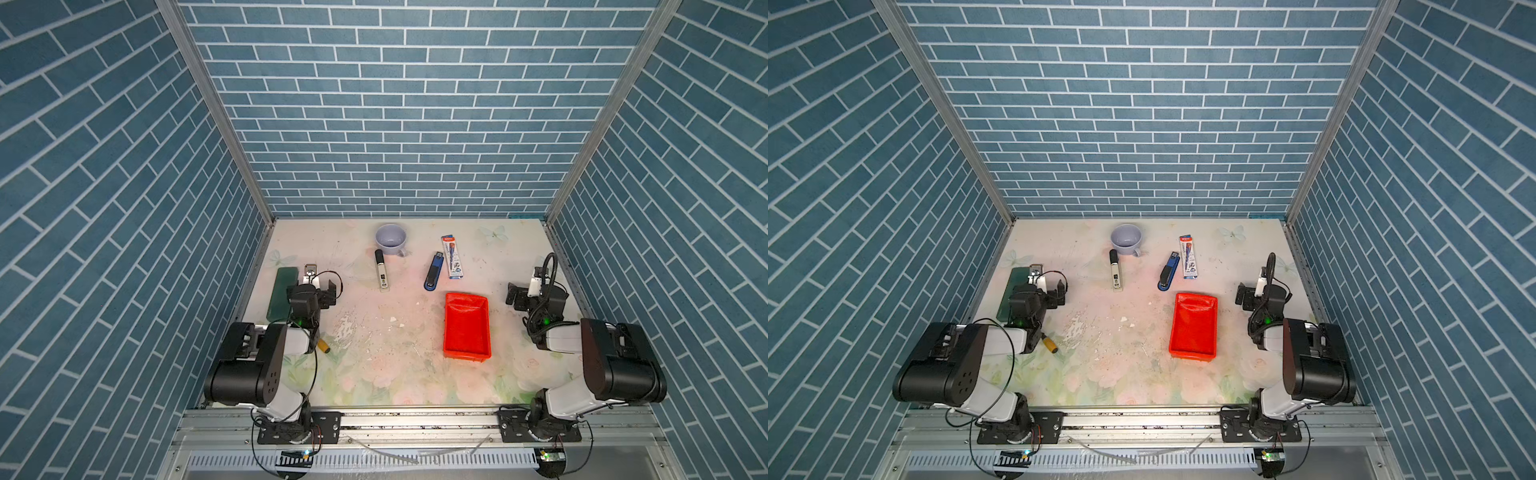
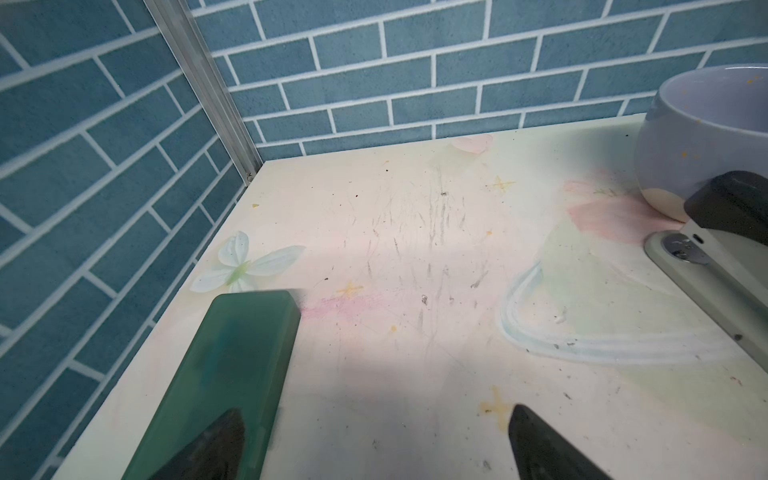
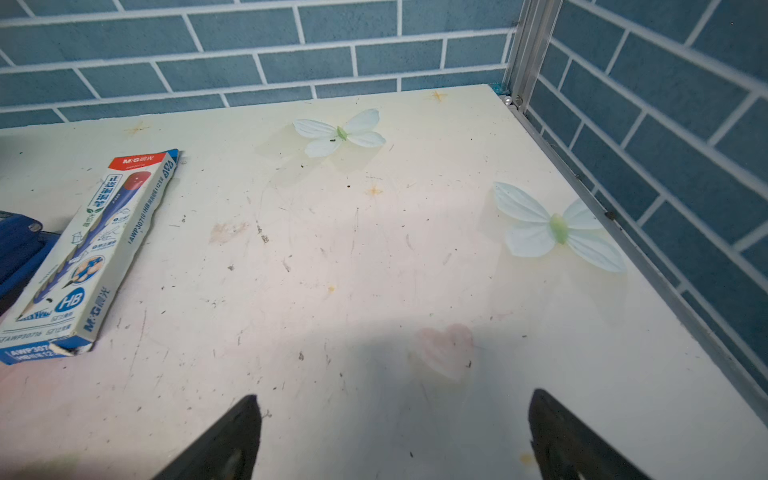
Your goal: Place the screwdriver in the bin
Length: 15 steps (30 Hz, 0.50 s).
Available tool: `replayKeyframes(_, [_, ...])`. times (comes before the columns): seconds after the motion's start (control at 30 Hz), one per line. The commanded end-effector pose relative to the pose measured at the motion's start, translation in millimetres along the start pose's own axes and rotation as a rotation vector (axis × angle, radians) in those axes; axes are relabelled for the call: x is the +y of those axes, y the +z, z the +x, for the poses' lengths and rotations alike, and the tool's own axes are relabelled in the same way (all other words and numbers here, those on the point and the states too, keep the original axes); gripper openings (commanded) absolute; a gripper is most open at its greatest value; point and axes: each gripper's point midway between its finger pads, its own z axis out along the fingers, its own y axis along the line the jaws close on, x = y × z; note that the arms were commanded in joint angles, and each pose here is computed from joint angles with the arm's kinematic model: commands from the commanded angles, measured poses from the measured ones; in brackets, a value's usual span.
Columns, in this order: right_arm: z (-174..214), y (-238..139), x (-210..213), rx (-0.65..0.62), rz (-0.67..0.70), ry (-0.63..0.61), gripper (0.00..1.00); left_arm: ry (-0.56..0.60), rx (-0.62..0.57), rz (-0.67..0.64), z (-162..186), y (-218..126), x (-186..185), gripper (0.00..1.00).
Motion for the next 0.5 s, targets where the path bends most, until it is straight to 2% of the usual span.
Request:
replayKeyframes(0.0, [-14.2, 5.3, 1.9, -0.028, -0.010, -0.017, 0.99, -0.008, -0.010, 0.001, -4.5, 2.7, 1.0, 1.00])
replayKeyframes(0.47, [-15.2, 4.2, 3.0, -0.034, -0.017, -0.018, 0.99, -0.009, -0.010, 0.001, -5.0, 2.9, 1.0, 1.00])
